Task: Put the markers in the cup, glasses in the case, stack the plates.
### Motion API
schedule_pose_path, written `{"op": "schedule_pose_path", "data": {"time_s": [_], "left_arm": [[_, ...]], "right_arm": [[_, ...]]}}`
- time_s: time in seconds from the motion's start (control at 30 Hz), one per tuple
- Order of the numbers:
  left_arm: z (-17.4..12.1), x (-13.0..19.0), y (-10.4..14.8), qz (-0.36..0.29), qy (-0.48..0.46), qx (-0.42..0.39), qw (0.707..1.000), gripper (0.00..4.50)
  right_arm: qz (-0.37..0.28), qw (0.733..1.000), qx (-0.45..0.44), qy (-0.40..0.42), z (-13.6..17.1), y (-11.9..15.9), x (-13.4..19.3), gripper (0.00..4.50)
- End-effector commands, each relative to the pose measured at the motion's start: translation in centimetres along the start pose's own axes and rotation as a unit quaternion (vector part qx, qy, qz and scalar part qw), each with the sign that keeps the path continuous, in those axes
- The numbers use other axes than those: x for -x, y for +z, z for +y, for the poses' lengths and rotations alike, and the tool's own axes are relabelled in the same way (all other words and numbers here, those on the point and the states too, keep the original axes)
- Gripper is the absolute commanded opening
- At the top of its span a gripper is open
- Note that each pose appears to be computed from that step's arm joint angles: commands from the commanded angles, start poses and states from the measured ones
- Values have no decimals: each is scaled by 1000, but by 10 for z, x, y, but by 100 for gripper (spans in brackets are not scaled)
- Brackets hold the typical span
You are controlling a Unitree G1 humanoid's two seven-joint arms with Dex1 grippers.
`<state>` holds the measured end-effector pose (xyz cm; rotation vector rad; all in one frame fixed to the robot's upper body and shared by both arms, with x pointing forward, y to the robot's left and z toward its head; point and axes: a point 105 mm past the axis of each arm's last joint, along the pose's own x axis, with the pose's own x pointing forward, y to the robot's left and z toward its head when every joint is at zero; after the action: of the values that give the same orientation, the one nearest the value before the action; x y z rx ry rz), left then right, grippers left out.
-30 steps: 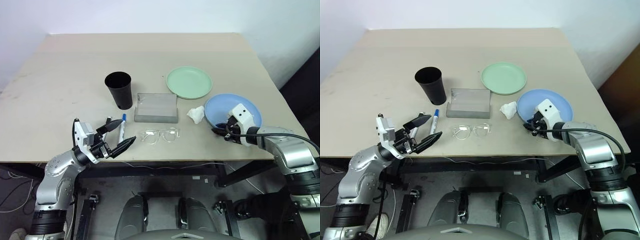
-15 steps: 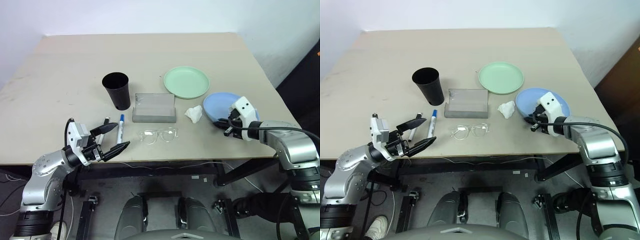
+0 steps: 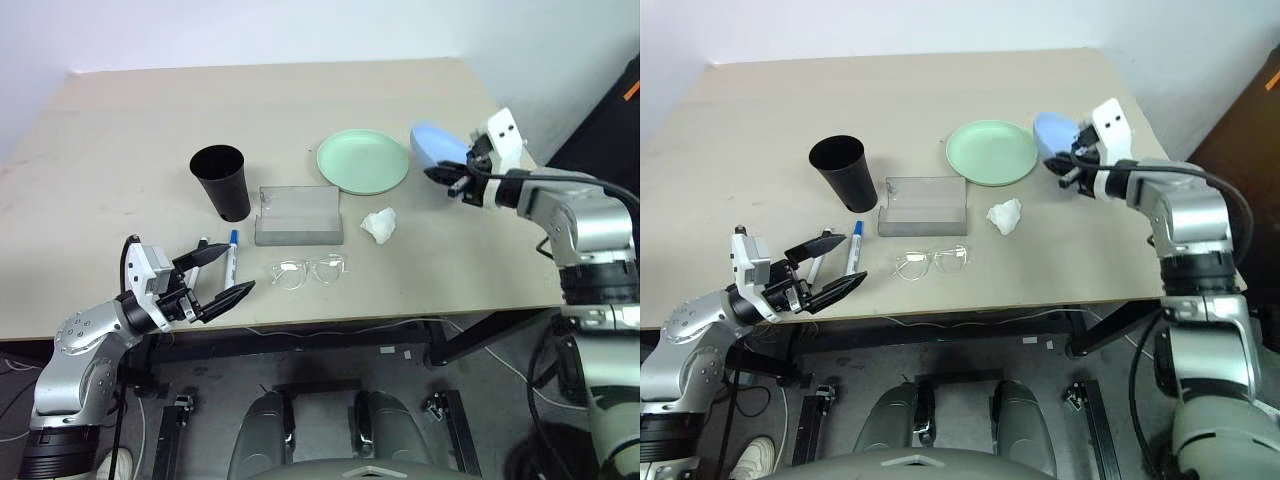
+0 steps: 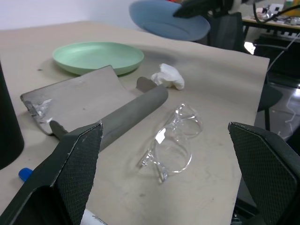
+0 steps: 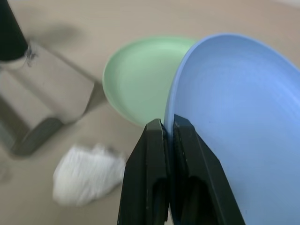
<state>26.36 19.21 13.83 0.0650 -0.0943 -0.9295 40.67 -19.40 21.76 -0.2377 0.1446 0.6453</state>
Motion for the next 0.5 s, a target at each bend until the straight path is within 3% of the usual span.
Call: {"op": "schedule_pose_path", "data": {"time_s": [0.03, 0.33, 0.5], "left_arm": [[1, 0, 17, -20, 5, -24, 1000, 450], [2, 1, 20, -28, 24, -27, 999, 450], [-2, 0, 21, -28, 31, -13, 999, 450]], "right_arm": [[-57, 998, 38, 13, 7, 38, -23, 1], [-71, 995, 63, 27, 37, 50, -90, 1], [-36, 993, 103, 41, 60, 31, -115, 1]]}}
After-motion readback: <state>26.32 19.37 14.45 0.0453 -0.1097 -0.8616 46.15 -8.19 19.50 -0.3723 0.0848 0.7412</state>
